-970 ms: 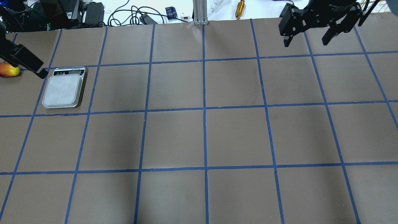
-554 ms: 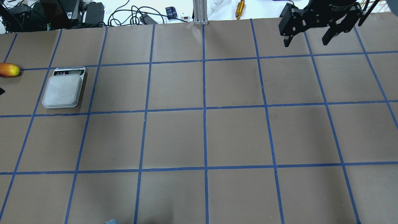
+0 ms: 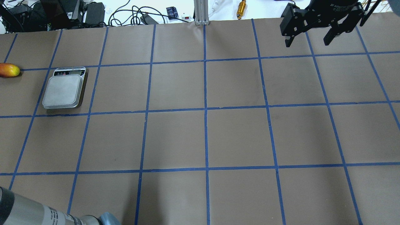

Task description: Weigh mango

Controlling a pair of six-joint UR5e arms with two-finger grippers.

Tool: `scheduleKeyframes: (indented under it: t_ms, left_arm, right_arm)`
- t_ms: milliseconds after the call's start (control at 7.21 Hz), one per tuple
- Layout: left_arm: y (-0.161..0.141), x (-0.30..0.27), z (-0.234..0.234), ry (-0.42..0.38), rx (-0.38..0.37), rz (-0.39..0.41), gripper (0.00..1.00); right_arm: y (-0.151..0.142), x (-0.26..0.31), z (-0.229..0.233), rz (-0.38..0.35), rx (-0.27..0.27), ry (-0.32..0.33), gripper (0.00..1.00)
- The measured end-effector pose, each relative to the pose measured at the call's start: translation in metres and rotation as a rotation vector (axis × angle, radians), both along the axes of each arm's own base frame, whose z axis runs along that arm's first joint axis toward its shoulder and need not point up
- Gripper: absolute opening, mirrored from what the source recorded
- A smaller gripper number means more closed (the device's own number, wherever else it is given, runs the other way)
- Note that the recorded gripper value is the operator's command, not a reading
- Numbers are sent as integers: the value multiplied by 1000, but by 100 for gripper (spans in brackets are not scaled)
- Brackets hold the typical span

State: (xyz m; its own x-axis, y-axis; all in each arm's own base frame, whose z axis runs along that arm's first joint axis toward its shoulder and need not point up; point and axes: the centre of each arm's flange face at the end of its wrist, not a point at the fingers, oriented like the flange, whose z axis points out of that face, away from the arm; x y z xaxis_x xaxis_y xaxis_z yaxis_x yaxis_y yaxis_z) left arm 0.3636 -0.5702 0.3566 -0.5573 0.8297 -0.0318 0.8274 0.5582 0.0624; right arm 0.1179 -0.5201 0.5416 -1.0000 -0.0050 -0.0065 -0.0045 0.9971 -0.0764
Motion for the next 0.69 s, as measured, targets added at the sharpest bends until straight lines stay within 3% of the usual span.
scheduleKeyframes:
  t_ms: [693]
  left_arm:
    - [-100, 106, -47, -31, -102, -199, 100]
  right_arm:
    - [0, 0, 0, 0, 0, 0, 100]
